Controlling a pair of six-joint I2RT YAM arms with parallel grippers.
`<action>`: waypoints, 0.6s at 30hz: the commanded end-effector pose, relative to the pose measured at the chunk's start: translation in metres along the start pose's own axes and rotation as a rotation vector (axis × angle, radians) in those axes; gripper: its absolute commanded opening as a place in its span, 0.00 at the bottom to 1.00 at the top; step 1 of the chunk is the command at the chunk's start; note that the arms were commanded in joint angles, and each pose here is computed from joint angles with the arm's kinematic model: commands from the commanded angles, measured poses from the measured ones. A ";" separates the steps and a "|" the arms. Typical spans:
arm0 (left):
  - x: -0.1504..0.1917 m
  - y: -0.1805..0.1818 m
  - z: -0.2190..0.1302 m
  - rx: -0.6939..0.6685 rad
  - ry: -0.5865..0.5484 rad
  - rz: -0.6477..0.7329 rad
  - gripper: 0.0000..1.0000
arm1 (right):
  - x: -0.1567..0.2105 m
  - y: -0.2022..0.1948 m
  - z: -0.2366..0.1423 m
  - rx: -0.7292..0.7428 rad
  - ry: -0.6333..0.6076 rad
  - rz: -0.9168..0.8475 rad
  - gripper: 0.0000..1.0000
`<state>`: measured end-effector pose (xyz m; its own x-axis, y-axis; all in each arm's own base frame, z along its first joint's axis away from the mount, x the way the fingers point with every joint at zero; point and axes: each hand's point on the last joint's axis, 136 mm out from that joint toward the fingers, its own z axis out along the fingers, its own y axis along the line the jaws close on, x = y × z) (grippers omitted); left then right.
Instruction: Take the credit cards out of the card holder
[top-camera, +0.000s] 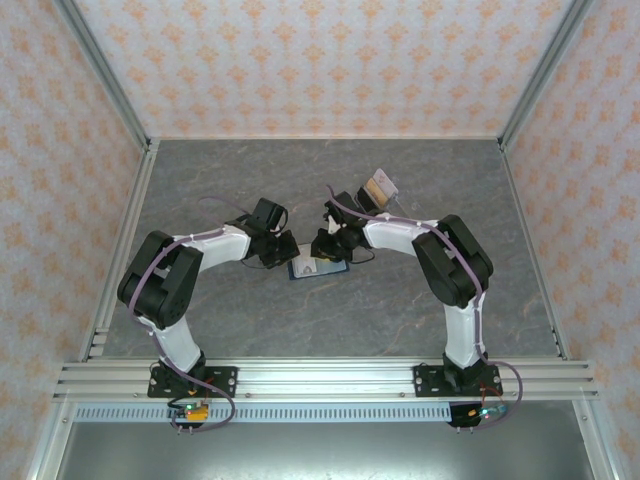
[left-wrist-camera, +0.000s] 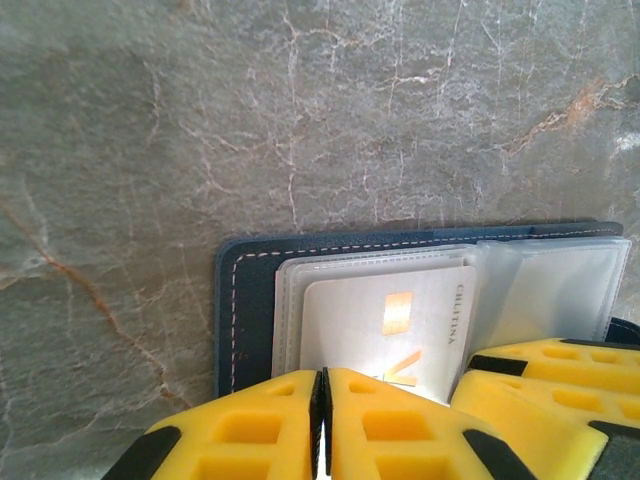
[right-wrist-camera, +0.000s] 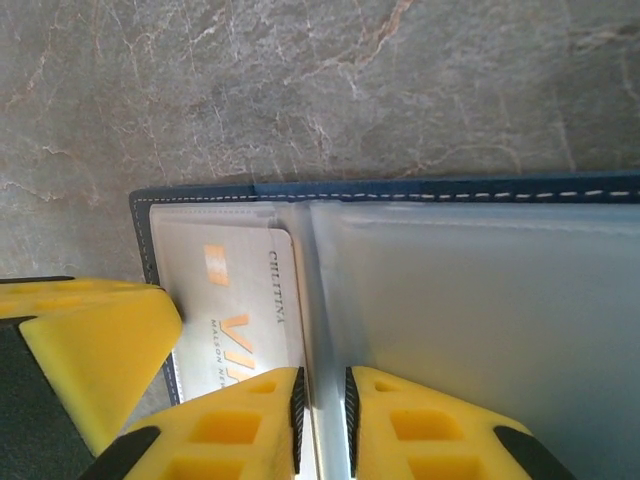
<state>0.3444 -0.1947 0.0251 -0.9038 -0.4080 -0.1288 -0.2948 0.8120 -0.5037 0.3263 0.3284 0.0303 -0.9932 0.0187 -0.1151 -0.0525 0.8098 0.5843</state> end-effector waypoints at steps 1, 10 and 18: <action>0.005 0.013 0.009 -0.050 0.024 0.005 0.12 | 0.000 0.001 0.003 -0.034 0.005 0.014 0.18; 0.006 0.015 0.009 -0.056 0.025 0.002 0.11 | -0.006 0.004 -0.002 -0.092 -0.019 0.035 0.15; 0.006 0.016 0.011 -0.057 0.028 0.000 0.11 | -0.004 0.008 -0.005 -0.131 -0.016 0.029 0.16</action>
<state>0.3444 -0.1947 0.0250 -0.9039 -0.4077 -0.1290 -0.2945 0.8122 -0.5037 0.3282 0.3298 0.0307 -0.9945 0.0495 -0.0919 -0.0241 0.7481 0.6631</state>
